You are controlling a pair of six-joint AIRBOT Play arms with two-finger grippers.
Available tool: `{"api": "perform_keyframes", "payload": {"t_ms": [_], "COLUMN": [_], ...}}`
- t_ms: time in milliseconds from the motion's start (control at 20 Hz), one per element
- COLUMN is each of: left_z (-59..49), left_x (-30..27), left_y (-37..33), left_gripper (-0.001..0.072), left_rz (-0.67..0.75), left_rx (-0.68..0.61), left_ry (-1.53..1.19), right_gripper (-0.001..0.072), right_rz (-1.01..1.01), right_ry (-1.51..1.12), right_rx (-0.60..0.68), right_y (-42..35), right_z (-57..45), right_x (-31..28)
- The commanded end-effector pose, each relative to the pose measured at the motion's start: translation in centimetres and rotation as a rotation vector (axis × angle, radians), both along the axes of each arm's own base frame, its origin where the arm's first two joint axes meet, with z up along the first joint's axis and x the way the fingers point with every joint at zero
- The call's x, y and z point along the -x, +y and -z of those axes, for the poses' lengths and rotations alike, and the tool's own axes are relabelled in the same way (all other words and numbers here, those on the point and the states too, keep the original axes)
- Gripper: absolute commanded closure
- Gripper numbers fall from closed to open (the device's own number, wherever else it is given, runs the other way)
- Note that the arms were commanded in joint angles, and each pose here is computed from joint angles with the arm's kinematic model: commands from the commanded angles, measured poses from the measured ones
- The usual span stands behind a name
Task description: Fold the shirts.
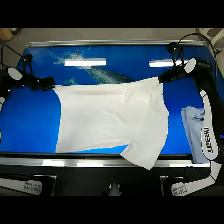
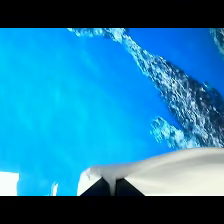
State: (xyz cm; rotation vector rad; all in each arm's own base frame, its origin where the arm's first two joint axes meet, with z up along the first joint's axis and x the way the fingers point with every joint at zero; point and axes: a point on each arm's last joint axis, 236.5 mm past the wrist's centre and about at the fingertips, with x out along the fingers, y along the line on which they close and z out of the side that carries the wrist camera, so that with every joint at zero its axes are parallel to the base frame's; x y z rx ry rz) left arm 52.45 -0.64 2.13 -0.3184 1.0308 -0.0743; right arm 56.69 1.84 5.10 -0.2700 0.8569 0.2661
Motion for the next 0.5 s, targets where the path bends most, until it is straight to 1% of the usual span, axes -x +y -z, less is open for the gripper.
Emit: {"api": "perform_keyframes", "payload": {"t_ms": [0,100,250,350,400,450], "left_z": [0.1,-0.4,1.4,3.0,2.7,1.9], "left_x": [-5.2,-7.3,-8.0,-6.9,-6.2,-5.2], "left_y": [1.0,0.6,-1.8,-3.0,-3.1,-2.9], "left_gripper": [0.0683,0.0682,0.0682,0.0682,0.0682,0.0682], "left_rz": [-0.028,-0.033,-0.032,0.004,0.022,0.075], "left_rx": [-0.014,0.010,0.112,0.118,0.113,0.086], "left_ry": [-0.104,-0.142,-0.112,-0.044,-0.023,-0.007], "right_gripper": [0.0696,0.0696,0.0695,0.0695,0.0695,0.0695], "right_rz": [0.065,0.088,0.068,0.052,0.047,0.040], "right_ry": [-0.260,-0.282,-0.114,0.016,0.040,0.044], "right_rx": [0.002,-0.018,-0.018,-0.020,-0.012,0.020], "right_y": [-0.8,-0.9,-0.4,-0.1,-0.2,-0.7], "right_z": [-2.6,-3.0,1.6,4.8,4.9,4.1], "right_x": [-5.3,-5.7,-3.9,-2.1,-1.5,-1.1]}}
